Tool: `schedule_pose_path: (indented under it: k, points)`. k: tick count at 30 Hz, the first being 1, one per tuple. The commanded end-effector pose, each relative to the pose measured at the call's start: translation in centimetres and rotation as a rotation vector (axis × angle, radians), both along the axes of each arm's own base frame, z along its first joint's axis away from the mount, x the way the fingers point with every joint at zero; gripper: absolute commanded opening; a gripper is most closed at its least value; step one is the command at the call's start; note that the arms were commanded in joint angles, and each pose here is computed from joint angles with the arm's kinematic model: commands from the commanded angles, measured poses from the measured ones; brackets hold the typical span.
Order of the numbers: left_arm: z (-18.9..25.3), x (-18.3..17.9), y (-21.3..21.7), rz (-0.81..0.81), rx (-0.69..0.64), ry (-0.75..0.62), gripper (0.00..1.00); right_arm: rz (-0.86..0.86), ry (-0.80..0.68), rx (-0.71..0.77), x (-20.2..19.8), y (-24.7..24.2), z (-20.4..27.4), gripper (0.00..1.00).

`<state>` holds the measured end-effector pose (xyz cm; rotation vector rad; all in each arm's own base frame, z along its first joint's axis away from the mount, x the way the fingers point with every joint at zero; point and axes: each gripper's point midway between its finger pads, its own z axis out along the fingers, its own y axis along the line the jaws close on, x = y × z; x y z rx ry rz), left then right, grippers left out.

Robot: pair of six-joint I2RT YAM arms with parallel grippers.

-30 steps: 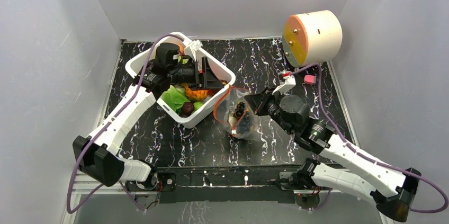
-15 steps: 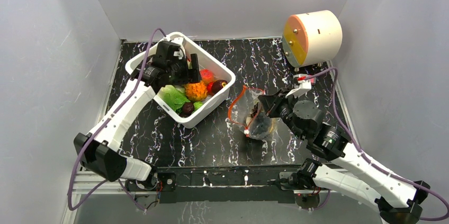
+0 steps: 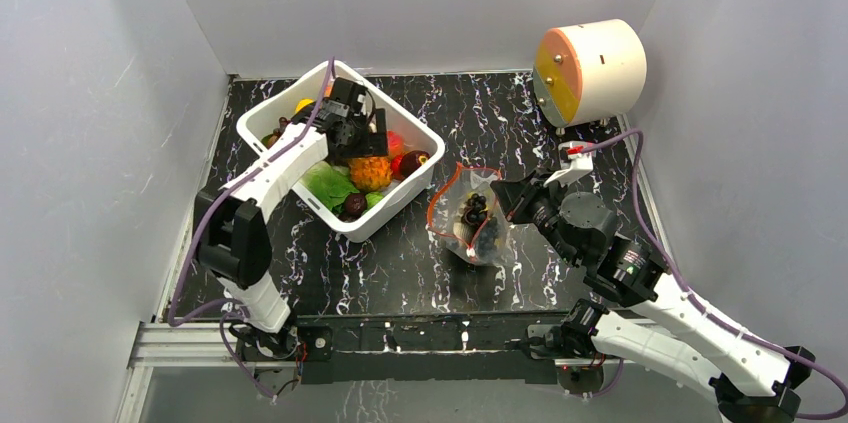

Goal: Place the food in the zip-top bag and seal the zipper
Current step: Pick up the fake fruit from the bin.

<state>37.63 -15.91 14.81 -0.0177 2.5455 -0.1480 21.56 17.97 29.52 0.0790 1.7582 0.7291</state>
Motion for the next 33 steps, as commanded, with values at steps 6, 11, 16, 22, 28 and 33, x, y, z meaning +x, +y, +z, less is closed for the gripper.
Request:
schedule_pose_path:
  k: [6, 11, 16, 22, 28, 33]
  points:
    - [-3.2, 2.2, 0.1, 0.011, 0.025, 0.018, 0.98, 0.006, -0.090, 0.100, -0.2, 0.0, 4.4, 0.00]
    - [-5.0, 1.9, -0.1, 0.001, 0.020, 0.038, 0.98, 0.008, -0.082, 0.104, -0.2, 0.1, 3.9, 0.00]
    - [-6.8, 1.3, 0.1, 0.008, 0.029, 0.065, 0.97, 0.012, -0.078, 0.102, -0.2, 0.2, 3.8, 0.00]
    - [-7.1, 1.3, 0.1, 0.004, 0.028, 0.069, 0.85, 0.010, -0.078, 0.104, -0.2, 0.2, 3.7, 0.00]
    - [-5.6, 1.2, 0.1, -0.002, 0.016, 0.035, 0.71, 0.009, -0.077, 0.106, -0.3, 0.1, 3.7, 0.00]
    - [-4.5, 0.9, 0.2, -0.004, 0.009, 0.017, 0.63, 0.006, -0.077, 0.110, -0.2, 0.0, 3.6, 0.00]
